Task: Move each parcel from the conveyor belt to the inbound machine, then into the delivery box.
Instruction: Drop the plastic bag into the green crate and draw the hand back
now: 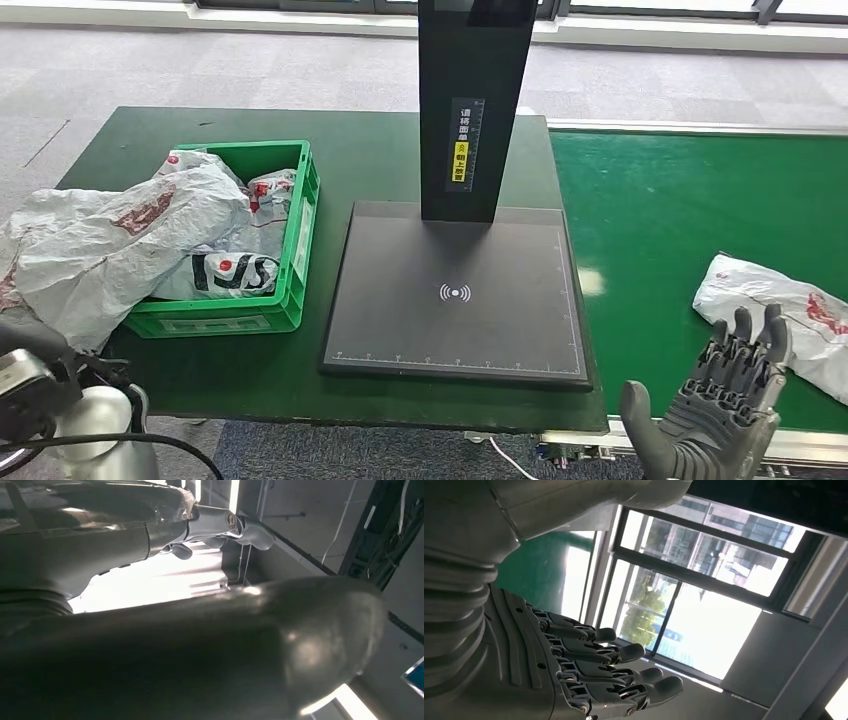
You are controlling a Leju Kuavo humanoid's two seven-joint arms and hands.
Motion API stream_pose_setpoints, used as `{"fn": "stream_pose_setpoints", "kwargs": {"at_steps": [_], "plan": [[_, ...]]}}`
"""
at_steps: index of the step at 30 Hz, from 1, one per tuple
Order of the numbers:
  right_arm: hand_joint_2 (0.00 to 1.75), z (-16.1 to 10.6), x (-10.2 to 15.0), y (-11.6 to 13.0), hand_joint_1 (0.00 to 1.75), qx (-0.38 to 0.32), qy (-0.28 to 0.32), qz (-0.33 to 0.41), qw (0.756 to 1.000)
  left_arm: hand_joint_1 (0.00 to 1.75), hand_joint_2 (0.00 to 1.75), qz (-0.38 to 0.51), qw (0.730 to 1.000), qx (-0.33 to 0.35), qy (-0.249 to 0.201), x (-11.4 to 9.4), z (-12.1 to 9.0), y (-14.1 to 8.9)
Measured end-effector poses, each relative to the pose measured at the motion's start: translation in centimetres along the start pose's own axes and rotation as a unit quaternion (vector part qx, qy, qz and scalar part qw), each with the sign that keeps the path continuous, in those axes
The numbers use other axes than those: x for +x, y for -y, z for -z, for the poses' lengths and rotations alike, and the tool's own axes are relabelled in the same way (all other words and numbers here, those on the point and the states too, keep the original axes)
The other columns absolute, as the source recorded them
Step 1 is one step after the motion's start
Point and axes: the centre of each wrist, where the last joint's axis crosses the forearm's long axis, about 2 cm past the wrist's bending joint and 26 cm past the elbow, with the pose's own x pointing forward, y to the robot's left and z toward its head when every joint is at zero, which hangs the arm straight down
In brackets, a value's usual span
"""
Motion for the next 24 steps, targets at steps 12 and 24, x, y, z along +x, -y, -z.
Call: {"fn": "stream_pose_setpoints", "kwargs": {"at_steps": [12, 24], "plan": [[1.75, 0.5, -8.3, 3.1, 0.00, 0.117, -0.049, -0.460, 0.879, 0.00, 0.00, -0.183, 0.966, -0.005, -0.183, 2.2, -5.6, -0.9], [1.75, 1.8, -19.7, 5.2, 0.00, 0.252, -0.107, -0.633, 0.724, 0.00, 0.00, -0.175, 0.954, -0.071, -0.235, 1.1, -9.3, 0.8]]}}
